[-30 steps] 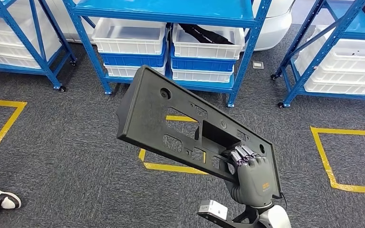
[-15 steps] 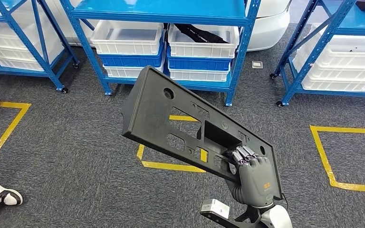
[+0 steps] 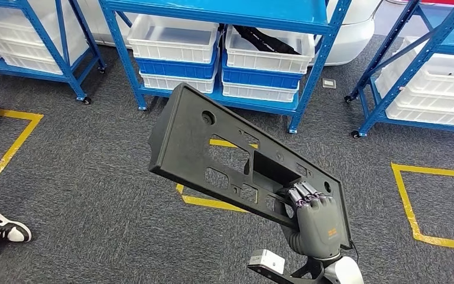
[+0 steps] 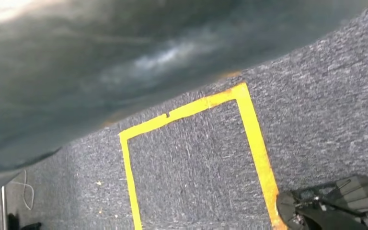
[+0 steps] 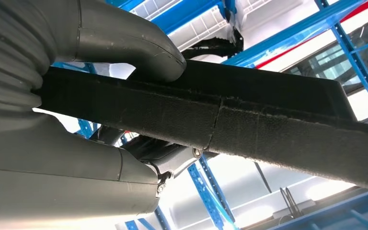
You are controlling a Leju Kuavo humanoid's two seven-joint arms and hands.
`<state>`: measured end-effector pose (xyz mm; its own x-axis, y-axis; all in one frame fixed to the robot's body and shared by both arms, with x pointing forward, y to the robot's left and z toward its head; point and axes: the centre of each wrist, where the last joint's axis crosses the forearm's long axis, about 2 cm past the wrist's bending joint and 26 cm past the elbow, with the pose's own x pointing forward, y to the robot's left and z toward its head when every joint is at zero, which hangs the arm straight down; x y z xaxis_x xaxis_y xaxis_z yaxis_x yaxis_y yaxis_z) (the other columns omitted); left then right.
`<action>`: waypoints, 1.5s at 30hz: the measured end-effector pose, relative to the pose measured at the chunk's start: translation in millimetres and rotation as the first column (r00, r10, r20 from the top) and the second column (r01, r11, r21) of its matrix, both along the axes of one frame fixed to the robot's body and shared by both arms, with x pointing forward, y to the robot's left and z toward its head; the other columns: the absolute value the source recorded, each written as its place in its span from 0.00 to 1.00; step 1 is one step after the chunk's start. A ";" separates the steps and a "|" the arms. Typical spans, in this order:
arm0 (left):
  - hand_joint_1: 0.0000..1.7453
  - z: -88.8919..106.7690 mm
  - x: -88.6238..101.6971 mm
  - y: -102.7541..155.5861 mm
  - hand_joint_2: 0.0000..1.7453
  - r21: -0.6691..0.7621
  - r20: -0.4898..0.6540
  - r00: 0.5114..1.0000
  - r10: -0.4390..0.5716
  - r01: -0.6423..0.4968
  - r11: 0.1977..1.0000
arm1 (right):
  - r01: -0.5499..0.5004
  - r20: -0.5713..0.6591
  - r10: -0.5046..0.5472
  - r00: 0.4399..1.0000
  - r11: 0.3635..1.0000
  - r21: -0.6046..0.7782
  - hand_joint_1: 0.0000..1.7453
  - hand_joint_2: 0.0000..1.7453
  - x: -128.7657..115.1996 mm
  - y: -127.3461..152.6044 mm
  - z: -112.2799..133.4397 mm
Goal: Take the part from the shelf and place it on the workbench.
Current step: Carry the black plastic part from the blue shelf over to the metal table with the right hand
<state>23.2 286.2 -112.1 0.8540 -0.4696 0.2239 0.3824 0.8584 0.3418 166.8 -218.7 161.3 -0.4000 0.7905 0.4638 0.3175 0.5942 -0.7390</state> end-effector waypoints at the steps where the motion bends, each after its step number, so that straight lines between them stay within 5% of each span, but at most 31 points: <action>1: 0.00 0.0 -0.1 -0.4 0.00 -0.001 0.000 1.000 -0.001 0.001 1.000 | -0.001 -0.001 0.001 1.000 1.000 -0.001 1.00 1.00 0.0 -0.5 0.0; 45: 0.00 0.1 0.5 -2.9 0.00 -0.004 -0.005 1.000 -0.010 0.010 1.000 | 0.007 0.014 -0.007 1.000 1.000 -0.012 1.00 1.00 -4.7 -7.8 6.9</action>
<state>23.7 283.3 -112.1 0.8502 -0.4775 0.2216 0.3930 0.8559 0.3361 162.1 -226.6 168.2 -0.4009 0.7989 0.4483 0.3317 0.5828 -0.7419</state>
